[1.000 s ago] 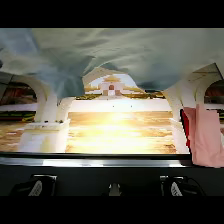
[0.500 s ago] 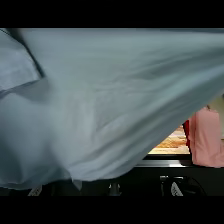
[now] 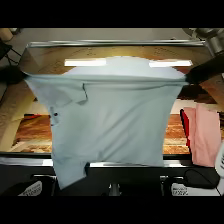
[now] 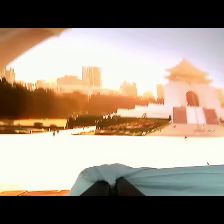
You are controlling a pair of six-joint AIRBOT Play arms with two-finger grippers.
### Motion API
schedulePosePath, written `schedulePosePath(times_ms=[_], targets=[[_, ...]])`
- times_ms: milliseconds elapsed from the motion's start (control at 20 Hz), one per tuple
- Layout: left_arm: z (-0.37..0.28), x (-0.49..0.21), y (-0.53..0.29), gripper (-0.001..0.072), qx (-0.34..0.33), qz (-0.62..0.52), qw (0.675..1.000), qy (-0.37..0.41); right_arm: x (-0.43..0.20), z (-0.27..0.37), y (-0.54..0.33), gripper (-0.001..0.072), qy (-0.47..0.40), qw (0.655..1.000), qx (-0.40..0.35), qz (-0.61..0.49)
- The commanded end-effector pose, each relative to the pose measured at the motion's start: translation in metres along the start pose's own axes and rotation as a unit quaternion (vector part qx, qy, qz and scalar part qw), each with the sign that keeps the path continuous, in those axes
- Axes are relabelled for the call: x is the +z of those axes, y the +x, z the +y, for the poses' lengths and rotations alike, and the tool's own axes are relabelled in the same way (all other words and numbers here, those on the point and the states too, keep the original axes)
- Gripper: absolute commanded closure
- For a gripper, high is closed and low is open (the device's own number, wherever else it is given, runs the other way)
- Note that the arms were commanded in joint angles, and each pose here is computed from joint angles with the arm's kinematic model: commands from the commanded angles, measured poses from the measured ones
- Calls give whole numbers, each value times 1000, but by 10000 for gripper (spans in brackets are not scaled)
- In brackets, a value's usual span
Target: Fold the shirts.
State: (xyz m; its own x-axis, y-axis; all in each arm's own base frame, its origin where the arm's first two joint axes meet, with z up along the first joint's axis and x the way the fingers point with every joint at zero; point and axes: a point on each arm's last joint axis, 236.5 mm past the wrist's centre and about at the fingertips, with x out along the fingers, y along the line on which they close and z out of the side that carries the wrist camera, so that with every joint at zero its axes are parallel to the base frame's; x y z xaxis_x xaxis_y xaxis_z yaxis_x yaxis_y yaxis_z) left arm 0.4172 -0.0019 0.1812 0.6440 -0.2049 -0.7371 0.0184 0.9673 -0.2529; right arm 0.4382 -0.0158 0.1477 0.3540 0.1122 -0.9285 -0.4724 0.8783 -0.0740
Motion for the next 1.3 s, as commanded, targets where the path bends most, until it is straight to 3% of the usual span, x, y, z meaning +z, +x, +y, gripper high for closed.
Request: schedulePosePath(times_ms=[0, 200, 400, 500, 600, 800, 950, 1100, 1150, 1200, 1250], targets=[[27, -52, 118, 688, 2, 88, 996, -27, 12, 2, 136, 695, -16, 997, 30, 66], [32, -35, 186, 687, 5, 72, 997, -24, 38, -23, 193, 695, 26, 1000, -6, 15], [32, 14, 213, 688, 8, 4, 1000, -15, 73, -72, 186, 696, 97, 989, -66, -88], [33, 22, 214, 688, 8, -3, 1000, -13, 69, -75, 186, 696, 104, 989, -63, -86], [33, 11, 209, 688, 10, 22, 1000, -6, 50, -58, 190, 694, 97, 994, -32, -40], [54, -71, 177, 688, 60, 210, 973, 75, -21, 8, 179, 694, 40, 987, 98, 118], [56, -117, 174, 688, 60, 285, 956, 41, -47, 56, 190, 694, 56, 967, 189, 159], [60, -146, 180, 685, 66, 317, 946, 7, -69, 88, 215, 693, 48, 958, 206, 194], [53, -150, 182, 627, 51, 320, 946, -4, -67, 94, 220, 691, 43, 959, 205, 192], [44, -148, 183, 427, 35, 318, 947, -14, -61, 92, 221, 648, 42, 963, 198, 180], [40, -143, 179, 266, 29, 316, 948, -16, -52, 89, 215, 491, 41, 966, 195, 167]])
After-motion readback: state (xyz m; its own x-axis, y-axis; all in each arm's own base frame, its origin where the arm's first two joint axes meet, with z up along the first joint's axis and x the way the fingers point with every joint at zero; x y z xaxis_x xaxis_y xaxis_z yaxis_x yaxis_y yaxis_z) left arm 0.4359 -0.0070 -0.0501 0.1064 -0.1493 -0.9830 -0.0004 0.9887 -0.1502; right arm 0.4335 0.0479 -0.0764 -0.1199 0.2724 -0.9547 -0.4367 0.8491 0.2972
